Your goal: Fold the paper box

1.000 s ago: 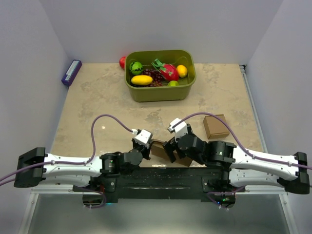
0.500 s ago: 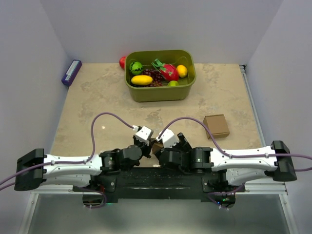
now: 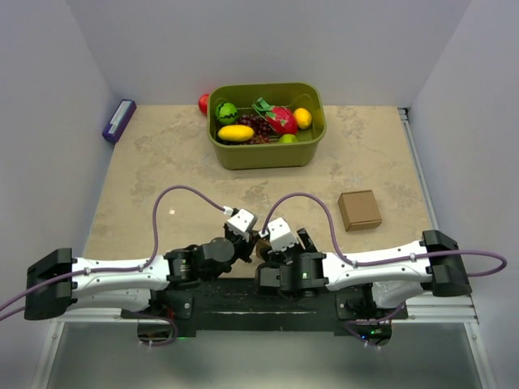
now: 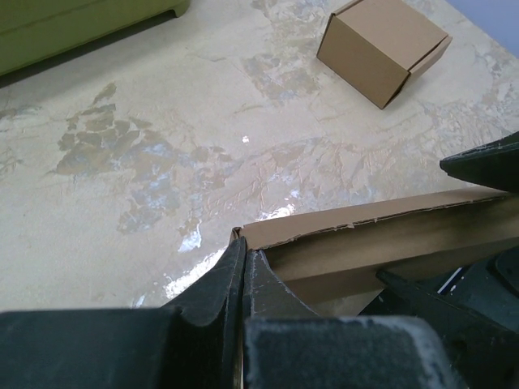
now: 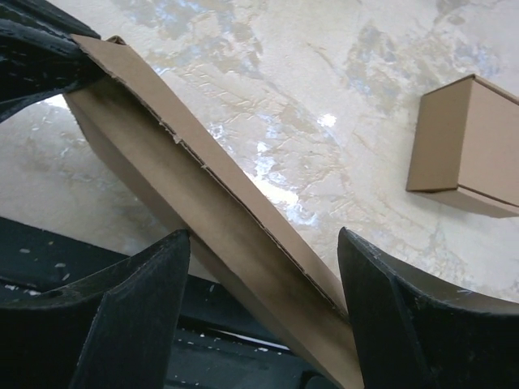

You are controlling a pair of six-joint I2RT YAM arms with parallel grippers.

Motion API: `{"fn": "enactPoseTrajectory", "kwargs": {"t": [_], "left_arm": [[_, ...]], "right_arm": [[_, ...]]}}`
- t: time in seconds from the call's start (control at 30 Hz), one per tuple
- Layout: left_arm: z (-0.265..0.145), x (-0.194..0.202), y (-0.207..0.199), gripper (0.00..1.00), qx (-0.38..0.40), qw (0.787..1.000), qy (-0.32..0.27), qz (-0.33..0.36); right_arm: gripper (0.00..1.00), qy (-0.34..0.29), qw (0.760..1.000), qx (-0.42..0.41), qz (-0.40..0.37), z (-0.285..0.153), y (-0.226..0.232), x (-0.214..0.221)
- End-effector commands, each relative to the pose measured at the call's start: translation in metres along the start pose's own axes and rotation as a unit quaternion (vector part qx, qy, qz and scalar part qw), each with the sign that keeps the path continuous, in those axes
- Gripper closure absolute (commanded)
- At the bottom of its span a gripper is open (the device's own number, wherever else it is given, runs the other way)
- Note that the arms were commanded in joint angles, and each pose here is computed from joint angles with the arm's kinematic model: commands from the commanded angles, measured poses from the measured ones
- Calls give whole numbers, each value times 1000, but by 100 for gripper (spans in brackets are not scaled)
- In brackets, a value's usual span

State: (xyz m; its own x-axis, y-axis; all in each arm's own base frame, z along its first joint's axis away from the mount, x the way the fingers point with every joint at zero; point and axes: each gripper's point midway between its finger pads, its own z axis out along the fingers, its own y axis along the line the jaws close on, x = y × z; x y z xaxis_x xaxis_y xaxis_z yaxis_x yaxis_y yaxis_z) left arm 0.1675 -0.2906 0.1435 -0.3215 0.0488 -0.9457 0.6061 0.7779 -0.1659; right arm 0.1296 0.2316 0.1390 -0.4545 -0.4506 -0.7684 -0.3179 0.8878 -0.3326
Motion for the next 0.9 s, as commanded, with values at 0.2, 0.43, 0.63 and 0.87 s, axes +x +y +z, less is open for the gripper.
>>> {"fn": "enactPoseTrajectory", "kwargs": {"t": [0.2,0.43,0.63,0.87], "left_arm": [[-11,38,4,98,17,996,77,29],[-19,21,1,73,30,998,53,7],[-27,11,0,61,41,998,35,-14],[-29,-29,8,46,34,995,-9,-90]], "right_arm": [[29,-16,998,57,33,4,-7,1],[29,-14,997,64,30,7,-7,6],[29,-8,997,64,29,8,-7,11],[28,-9,998,56,41,8,-9,14]]}}
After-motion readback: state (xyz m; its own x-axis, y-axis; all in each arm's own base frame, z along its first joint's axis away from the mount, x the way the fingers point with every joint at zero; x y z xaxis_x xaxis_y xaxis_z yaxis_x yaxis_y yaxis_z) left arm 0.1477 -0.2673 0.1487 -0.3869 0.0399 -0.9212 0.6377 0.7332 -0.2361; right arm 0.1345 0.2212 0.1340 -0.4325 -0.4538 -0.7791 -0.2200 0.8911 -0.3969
